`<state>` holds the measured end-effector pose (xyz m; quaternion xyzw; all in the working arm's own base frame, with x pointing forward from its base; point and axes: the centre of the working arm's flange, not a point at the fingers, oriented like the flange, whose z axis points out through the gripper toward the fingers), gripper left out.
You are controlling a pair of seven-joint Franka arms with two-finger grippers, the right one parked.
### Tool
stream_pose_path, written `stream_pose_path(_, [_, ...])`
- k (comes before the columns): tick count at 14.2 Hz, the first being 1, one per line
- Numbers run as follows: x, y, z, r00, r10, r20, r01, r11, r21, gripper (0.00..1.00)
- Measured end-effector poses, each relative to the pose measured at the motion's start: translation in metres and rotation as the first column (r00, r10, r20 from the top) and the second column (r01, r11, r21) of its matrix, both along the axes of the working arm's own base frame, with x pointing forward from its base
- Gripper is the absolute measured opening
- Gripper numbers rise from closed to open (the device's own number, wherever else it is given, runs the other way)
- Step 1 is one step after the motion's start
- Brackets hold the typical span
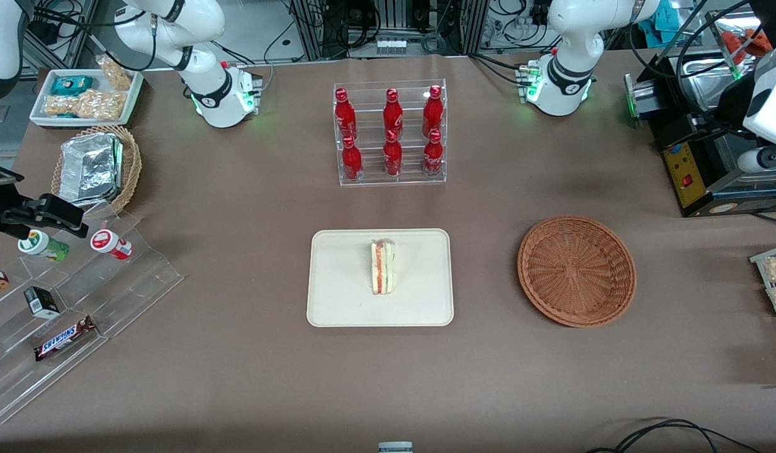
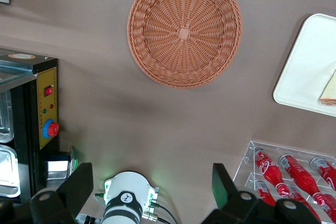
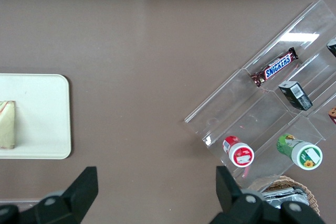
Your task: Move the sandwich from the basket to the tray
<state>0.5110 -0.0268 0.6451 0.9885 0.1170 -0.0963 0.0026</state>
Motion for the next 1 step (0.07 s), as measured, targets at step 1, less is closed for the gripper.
stream_pose_path(1, [0.0001, 0.0004, 0.0003, 1.0, 0.001, 0.001, -0.001, 1.0, 0.0, 1.0])
